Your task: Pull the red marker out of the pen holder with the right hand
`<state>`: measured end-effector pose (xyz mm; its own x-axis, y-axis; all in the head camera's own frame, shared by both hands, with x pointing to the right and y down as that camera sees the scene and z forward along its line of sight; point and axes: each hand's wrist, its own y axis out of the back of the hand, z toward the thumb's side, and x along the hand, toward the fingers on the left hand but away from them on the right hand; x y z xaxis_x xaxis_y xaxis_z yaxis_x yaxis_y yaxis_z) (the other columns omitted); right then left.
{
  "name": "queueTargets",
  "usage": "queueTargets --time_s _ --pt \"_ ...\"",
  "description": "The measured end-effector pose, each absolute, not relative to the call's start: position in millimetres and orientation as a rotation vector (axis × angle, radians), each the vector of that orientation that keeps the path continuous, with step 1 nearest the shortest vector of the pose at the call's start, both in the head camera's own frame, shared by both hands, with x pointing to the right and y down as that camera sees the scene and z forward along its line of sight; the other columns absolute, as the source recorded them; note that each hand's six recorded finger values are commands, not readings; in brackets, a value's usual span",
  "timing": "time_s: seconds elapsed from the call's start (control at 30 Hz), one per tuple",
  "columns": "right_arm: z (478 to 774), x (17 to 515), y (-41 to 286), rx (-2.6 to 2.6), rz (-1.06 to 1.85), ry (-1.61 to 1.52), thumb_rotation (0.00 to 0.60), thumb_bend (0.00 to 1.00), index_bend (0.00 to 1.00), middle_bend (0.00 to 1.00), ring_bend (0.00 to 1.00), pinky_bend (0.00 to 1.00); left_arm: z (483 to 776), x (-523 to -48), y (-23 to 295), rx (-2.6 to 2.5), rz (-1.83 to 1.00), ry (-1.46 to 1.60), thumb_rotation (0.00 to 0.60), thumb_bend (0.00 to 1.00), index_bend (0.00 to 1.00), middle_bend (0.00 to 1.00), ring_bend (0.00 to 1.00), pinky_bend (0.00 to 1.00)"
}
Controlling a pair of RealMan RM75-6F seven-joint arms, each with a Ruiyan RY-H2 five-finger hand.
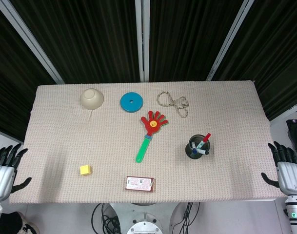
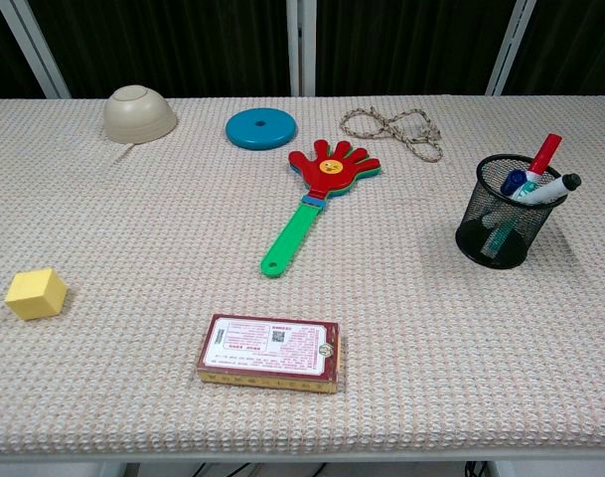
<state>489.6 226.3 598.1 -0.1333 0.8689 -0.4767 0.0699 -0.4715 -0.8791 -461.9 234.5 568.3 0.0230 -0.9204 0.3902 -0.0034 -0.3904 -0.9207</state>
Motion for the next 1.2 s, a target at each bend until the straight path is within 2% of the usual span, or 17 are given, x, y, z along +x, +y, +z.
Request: queueTargets --time_s 0.4,0.8,1.03,1.2 --pt "596 487 217 -1.554 1.652 -1.066 0.6 0.15 0.0 0.0 0.0 0.0 568 -453 231 -1.52 -1.46 0.955 0.6 0.16 0.13 0.04 0.0 0.06" --pt "608 428 155 -1.721 1.527 -0.937 0.6 0.15 0.0 0.0 0.0 0.0 575 -453 231 -1.549 -1.461 0.962 0.6 0.16 0.13 0.04 0.0 0.06" --pt "631 379 109 -1.825 1.491 -0.825 0.6 0.15 0.0 0.0 0.0 0.0 576 -458 232 -1.553 -1.466 0.976 0.6 0.16 0.13 0.04 0.0 0.06" --pt "650 340 90 -1.906 1.479 -0.756 0.6 0.16 0.0 0.0 0.0 0.0 574 -460 230 -1.55 -1.46 0.987 0.6 0.16 0.13 0.04 0.0 0.06"
